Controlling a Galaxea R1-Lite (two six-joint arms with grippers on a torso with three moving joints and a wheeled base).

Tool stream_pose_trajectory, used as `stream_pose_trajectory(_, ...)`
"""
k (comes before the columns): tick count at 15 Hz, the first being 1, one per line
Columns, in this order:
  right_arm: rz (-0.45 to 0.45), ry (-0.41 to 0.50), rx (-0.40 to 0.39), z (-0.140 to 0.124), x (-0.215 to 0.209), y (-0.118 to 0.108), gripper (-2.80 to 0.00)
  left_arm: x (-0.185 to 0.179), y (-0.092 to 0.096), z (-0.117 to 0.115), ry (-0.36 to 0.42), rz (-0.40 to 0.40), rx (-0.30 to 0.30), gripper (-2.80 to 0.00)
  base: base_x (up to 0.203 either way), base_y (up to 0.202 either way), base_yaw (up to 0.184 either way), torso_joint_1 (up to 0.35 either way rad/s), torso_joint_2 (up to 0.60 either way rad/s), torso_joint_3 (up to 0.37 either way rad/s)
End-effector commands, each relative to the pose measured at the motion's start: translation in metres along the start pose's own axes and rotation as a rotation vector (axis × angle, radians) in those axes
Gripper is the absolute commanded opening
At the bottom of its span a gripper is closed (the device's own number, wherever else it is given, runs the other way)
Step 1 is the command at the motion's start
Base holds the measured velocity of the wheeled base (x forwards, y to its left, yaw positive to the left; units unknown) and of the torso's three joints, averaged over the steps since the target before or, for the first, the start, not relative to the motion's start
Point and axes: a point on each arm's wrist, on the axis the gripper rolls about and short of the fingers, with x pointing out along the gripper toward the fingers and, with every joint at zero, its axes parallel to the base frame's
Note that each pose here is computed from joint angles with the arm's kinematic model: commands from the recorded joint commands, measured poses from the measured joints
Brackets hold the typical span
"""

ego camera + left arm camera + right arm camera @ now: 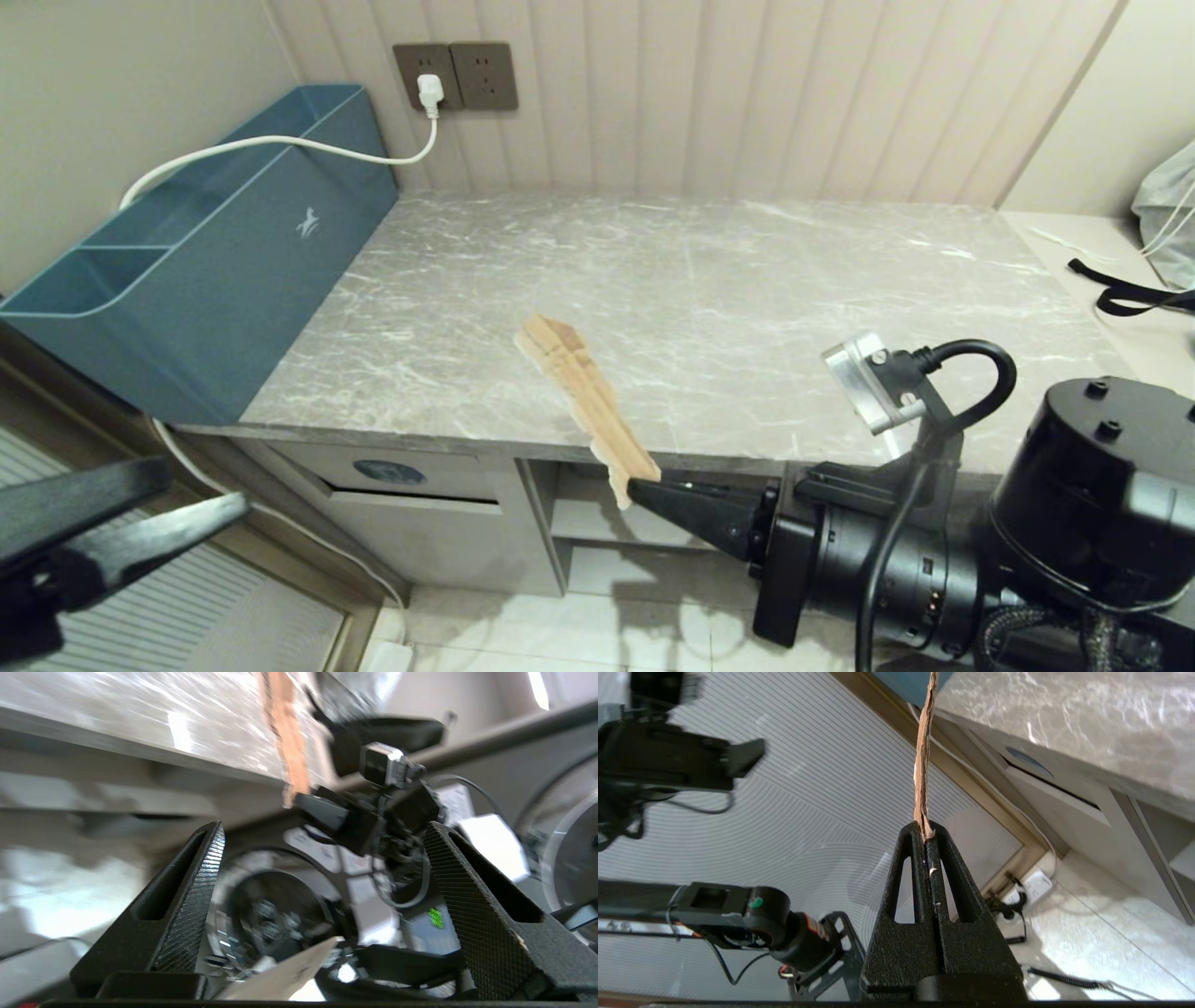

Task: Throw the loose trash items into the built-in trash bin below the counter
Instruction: Hand it to the other hand

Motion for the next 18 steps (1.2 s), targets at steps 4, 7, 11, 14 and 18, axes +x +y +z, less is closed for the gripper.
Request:
stream_pose_trajectory(4,0.035,0.011,0.004,0.0,0.024,0.0,-2.8,0.071,0.038,-0.002,0.188,-0.017,-0.107,0.0,0.0,0.0,0.0,0.0,0.0,0.0)
stream_pose_trajectory(7,0.073,0.035,0.005,-0.004,0.029,0.008,-2.8,0.099,0.054,0.0,0.182,-0.038,-0.094,0.0,0.0,0.0,0.0,0.0,0.0,0.0)
stream_pose_trajectory(11,0.106,0.058,0.007,-0.009,0.032,0.017,-2.8,0.138,0.081,0.003,0.16,-0.06,-0.074,0.0,0.0,0.0,0.0,0.0,0.0,0.0)
stream_pose_trajectory(14,0.114,0.083,0.01,-0.016,0.039,0.019,-2.8,0.16,0.085,0.015,0.129,-0.093,-0.05,0.0,0.0,0.0,0.0,0.0,0.0,0.0)
stream_pose_trajectory(18,0.111,0.09,0.013,-0.019,0.039,0.019,-2.8,0.171,0.087,0.02,0.122,-0.1,-0.053,-2.8,0.0,0.0,0.0,0.0,0.0,0.0)
